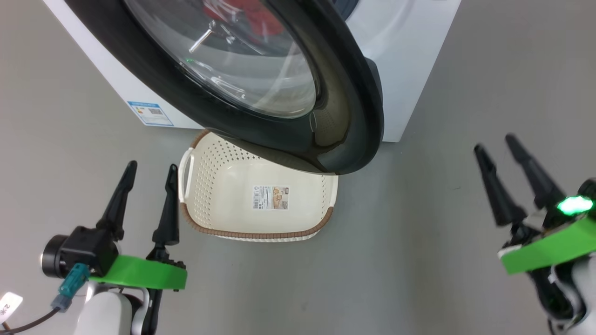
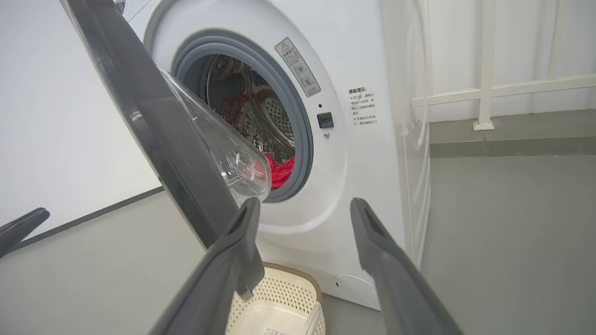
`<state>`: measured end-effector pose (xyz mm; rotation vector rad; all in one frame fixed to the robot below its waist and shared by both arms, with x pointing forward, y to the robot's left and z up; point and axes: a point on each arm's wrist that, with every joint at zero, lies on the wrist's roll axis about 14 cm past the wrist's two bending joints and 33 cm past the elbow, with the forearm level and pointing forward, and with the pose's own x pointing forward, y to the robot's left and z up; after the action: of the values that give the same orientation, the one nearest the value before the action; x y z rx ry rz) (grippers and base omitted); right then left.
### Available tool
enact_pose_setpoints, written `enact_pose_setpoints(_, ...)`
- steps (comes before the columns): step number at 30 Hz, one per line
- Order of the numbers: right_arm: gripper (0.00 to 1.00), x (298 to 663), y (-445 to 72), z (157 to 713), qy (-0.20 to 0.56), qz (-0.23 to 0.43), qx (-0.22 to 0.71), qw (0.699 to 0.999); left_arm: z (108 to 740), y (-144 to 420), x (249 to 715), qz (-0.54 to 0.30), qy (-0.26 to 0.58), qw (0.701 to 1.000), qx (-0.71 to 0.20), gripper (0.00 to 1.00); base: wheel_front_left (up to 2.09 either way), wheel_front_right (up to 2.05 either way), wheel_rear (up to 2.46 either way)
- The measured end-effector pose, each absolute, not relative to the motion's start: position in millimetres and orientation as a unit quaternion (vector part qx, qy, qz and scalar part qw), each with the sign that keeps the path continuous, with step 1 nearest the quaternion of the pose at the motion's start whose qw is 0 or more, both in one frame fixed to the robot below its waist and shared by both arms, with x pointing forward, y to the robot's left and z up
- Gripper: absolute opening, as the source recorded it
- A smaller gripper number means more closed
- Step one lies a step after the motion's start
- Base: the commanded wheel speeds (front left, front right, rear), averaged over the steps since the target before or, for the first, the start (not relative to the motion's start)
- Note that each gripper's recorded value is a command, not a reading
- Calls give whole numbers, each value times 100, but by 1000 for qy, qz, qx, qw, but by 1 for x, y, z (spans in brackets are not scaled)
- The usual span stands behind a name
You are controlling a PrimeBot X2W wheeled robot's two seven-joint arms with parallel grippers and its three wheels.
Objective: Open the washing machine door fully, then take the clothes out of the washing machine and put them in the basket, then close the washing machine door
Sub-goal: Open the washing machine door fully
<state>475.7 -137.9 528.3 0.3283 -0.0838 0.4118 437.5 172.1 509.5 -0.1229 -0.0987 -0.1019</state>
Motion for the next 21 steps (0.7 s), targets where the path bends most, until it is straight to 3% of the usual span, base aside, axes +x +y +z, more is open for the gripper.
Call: enact_pose_setpoints(21, 100, 461, -135, 512, -27, 190, 162, 968, 510, 171, 437, -52, -49, 996, -61, 100, 0, 0, 0)
